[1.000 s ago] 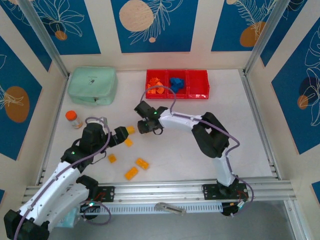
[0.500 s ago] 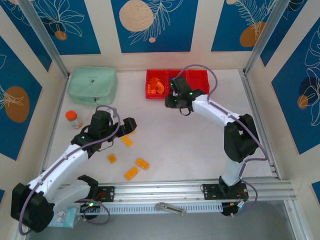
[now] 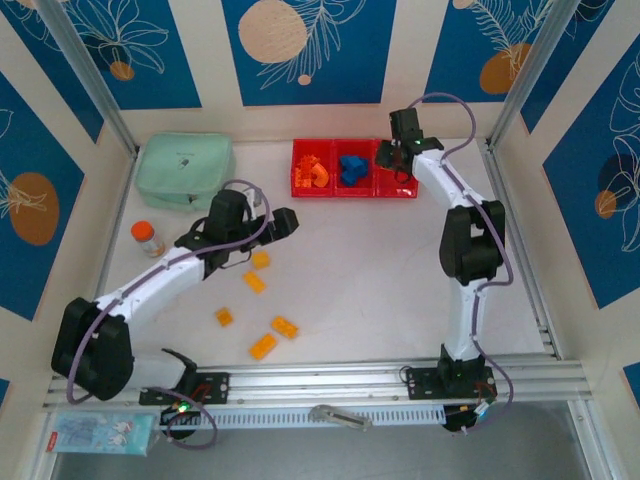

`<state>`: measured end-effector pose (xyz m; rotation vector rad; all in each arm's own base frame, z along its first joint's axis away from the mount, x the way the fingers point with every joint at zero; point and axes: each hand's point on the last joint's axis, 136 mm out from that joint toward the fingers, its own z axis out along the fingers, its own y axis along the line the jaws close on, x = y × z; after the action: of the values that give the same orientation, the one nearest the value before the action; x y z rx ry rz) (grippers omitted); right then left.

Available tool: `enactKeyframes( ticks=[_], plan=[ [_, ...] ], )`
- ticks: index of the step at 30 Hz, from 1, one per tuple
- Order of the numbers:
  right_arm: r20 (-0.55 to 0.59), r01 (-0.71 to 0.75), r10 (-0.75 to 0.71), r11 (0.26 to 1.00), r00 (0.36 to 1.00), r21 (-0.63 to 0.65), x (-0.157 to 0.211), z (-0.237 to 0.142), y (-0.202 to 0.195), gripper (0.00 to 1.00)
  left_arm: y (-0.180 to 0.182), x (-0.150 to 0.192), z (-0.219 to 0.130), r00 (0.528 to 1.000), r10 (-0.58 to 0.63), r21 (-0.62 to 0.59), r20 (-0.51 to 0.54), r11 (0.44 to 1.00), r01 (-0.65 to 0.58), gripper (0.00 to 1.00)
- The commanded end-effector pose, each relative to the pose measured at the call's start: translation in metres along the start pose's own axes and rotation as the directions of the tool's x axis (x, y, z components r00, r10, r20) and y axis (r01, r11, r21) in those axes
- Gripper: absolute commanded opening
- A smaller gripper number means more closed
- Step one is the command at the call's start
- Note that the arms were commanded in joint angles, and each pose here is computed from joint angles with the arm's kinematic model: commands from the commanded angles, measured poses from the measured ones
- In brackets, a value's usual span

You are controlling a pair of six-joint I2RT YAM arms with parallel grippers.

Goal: Sort the legos into containers by color
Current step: Place the lego in the container, then pick up the lego from the center of the table.

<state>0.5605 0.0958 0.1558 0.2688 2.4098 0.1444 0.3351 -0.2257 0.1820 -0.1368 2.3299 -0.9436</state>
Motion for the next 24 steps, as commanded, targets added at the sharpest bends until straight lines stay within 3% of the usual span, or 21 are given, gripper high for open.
enactKeyframes(
  ticks=[1, 5, 10, 12, 17, 24],
  plan=[
    [-0.02, -0.017, 0.018, 0.999, 1.0, 0.033, -0.01, 0.016, -0.02, 0.3, -0.022, -0.013, 0.004, 0.999, 0.045, 0.061, 0.018, 0.997, -0.046, 0.99],
    [-0.042, -0.027, 0.029, 0.999, 0.999, 0.038, -0.019, 0.038, -0.029, 0.34, -0.022, -0.015, 0.012, 0.999, 0.049, 0.061, 0.007, 0.997, -0.049, 0.99],
    [-0.041, 0.002, -0.001, 1.0, 0.999, 0.023, -0.028, 0.043, -0.024, 0.56, -0.025, -0.017, 0.016, 0.999, 0.044, 0.075, 0.003, 0.996, -0.044, 0.99],
    [-0.026, 0.008, -0.007, 1.0, 1.0, 0.019, -0.033, 0.035, -0.02, 0.62, -0.026, -0.018, 0.014, 0.999, 0.047, 0.077, 0.007, 0.996, -0.047, 0.99],
    [-0.005, 0.026, -0.026, 1.0, 1.0, -0.003, -0.031, 0.007, -0.006, 0.68, -0.027, -0.018, 0.006, 0.998, 0.064, 0.069, 0.018, 0.995, -0.065, 0.99],
    [-0.044, 0.044, -0.049, 0.992, 0.998, -0.118, 0.028, -0.043, 0.039, 0.73, -0.012, -0.005, -0.018, 0.997, 0.069, 0.028, 0.027, 0.997, -0.07, 0.99]
  ],
)
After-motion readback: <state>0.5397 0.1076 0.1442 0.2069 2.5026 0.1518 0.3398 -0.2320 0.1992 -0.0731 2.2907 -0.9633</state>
